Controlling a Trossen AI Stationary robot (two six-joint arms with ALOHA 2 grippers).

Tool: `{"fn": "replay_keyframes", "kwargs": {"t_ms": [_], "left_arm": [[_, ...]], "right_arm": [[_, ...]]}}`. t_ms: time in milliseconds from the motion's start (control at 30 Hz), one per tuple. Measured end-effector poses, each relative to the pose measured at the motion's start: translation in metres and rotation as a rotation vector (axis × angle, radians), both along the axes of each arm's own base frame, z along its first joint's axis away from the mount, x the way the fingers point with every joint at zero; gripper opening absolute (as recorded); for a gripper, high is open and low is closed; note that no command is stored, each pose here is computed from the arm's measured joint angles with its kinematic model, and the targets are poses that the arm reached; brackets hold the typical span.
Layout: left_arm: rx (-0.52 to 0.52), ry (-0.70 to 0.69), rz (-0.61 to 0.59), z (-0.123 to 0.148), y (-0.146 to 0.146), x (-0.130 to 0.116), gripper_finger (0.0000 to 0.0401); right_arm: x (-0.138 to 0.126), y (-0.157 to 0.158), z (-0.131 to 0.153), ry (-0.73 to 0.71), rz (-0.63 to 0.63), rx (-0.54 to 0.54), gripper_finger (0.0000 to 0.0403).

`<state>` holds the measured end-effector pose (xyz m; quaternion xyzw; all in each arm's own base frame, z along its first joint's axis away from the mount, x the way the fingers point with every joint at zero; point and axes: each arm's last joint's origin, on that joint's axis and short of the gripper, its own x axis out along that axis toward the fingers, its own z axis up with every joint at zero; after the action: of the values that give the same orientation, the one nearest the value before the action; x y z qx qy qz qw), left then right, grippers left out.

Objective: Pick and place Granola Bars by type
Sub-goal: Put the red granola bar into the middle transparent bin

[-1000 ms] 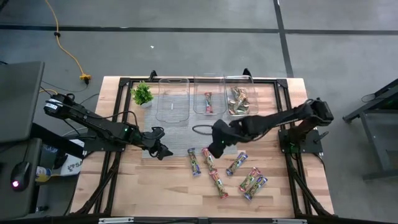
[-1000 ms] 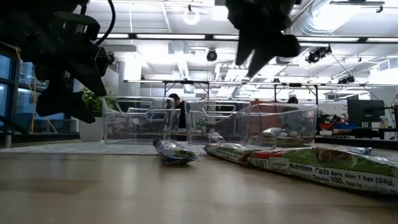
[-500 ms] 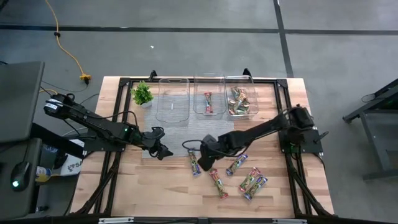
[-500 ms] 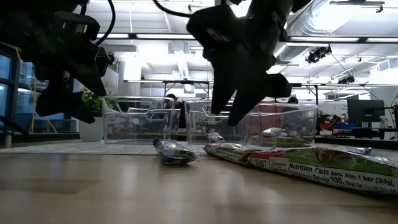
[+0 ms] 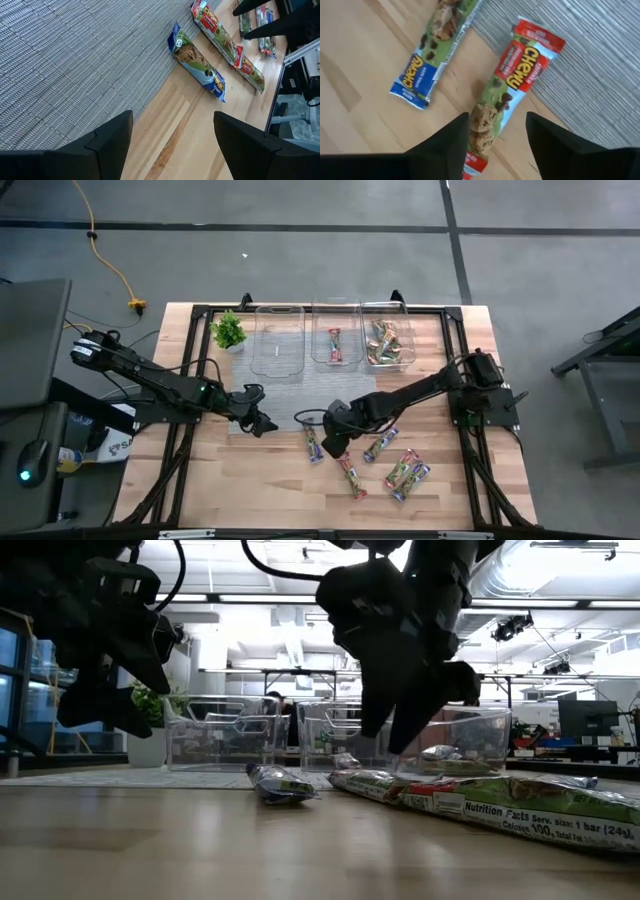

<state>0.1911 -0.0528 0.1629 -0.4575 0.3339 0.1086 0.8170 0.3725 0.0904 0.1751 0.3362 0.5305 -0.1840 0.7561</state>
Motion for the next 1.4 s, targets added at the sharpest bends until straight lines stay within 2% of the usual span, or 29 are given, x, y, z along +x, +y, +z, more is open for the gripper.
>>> {"fn": "replay_keyframes", "kwargs": {"t_ms": [167, 300, 733, 1400], "left_arm": [[0.000, 0.000, 0.000, 0.000, 0.000, 0.000, 0.0271], [0.000, 0.000, 0.000, 0.000, 0.000, 0.000, 0.0271], [-0.001, -0.001, 0.001, 0.000, 0.000, 0.000, 0.0271], [-0.001, -0.001, 0.001, 0.000, 0.000, 0.000, 0.0271]], "right_arm": [[0.001, -0.001, 0.000, -0.014, 0.007, -0.007, 0.0214], [0.001, -0.004, 0.000, -0.007, -0.025, -0.011, 0.0227], [0.011, -0.006, -0.034, 0.071, -0.019, 0.038, 0.0228], [0.023, -0.002, -0.033, -0.056, -0.038, 0.083, 0.0220]]}}
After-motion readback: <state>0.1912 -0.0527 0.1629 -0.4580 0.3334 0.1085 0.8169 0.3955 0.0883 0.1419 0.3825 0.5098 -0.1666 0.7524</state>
